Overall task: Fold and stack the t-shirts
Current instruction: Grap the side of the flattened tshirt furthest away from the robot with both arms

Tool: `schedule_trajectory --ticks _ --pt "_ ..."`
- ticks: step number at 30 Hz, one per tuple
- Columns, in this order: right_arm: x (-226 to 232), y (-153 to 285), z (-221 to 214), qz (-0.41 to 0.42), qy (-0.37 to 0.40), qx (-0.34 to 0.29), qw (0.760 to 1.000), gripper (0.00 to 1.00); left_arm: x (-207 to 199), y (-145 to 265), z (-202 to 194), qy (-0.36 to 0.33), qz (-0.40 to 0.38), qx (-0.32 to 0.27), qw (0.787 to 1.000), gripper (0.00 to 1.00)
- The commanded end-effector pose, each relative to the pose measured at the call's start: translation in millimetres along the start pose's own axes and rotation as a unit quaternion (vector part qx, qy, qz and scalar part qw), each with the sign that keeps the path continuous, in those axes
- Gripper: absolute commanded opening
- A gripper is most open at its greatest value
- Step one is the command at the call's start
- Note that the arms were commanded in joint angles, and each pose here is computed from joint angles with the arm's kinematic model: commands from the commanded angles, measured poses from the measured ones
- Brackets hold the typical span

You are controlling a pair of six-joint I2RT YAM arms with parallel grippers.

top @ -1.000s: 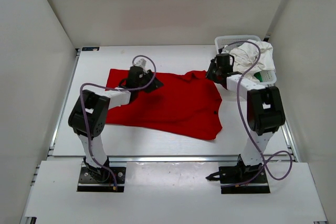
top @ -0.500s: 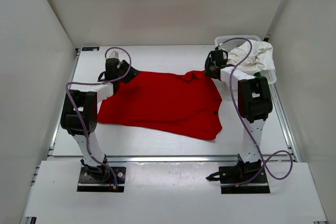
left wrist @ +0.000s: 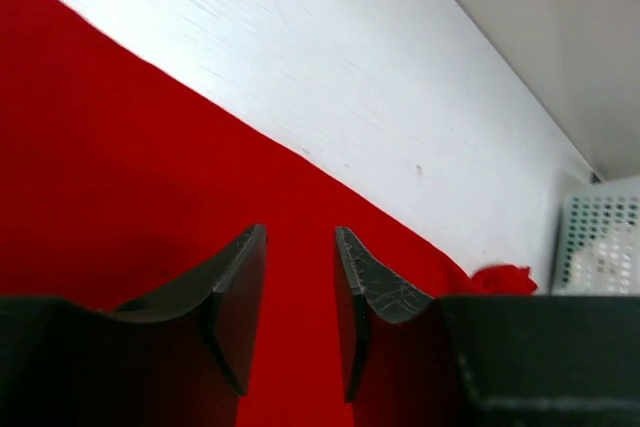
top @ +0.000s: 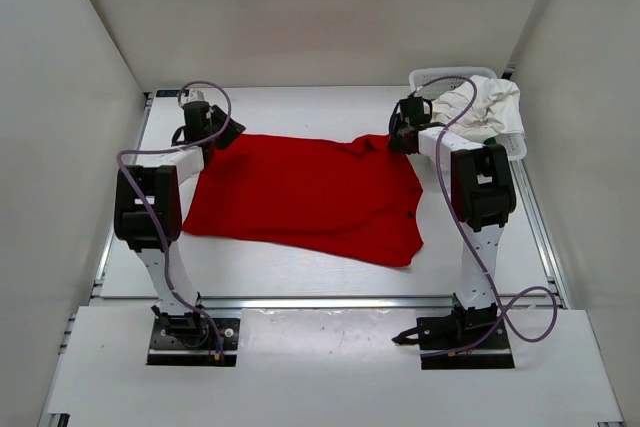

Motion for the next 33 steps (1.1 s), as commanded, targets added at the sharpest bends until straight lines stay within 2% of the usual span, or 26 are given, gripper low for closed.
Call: schedule_trajectory --ticks 1,5,7,9,11,15,18,24,31,33 --pt "7.4 7.3 19.3 0.021 -0.015 -0.025 0.999 0.21 6.6 -3.7 22.6 -0.018 0.032 -0.033 0.999 0.45" --pt "6.1 0.8 19.2 0.024 -0.016 -0.023 0.999 0.20 19.1 -11.8 23.4 -0.023 0.056 -0.031 0.998 0.48" --pt "3.2 -1.4 17.6 0.021 -0.018 -0.020 0.999 0.15 24.2 -14.1 24.0 -0.026 0.071 -0.026 0.997 0.49" --pt "3.3 0.7 20.9 0.021 -0.012 -0.022 0.999 0.05 38.8 -24.4 21.4 -0.030 0.110 -0.015 0.993 0.50" --pt "4.8 5.5 29.0 0.021 -0.009 -0.039 0.999 0.00 33.2 -30.6 28.1 -0.043 0.119 -0.011 0.992 0.51" --pt "7.4 24.3 44.1 0.026 -0.007 -0.068 0.997 0.00 42.7 -35.6 52.0 -0.032 0.128 -0.041 0.990 0.53" --pt "7.9 42.3 57.7 0.031 0.001 -0.090 0.995 0.00 40.9 -36.6 67.5 -0.053 0.148 -0.066 0.985 0.54" --pt "9.3 65.3 75.4 0.051 0.002 -0.115 0.992 0.00 64.7 -43.3 83.6 -0.064 0.191 -0.070 0.977 0.56" --pt "16.7 71.2 66.8 0.078 0.003 -0.110 0.991 0.01 67.1 -62.1 83.0 -0.085 0.215 -0.041 0.972 0.59" --pt "19.7 77.6 65.8 0.086 0.005 -0.117 0.989 0.00 56.9 -69.2 95.9 -0.095 0.216 -0.052 0.970 0.60"
Point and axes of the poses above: each gripper's point midway between its finger pads, its own y axis back along the fingers, its own x axis along the line the jaws close on, z = x × y, the point moved 4 cm from there along y, back along the fingers, and after that the axes turned 13 degrees about y, right-handed, at the moved point
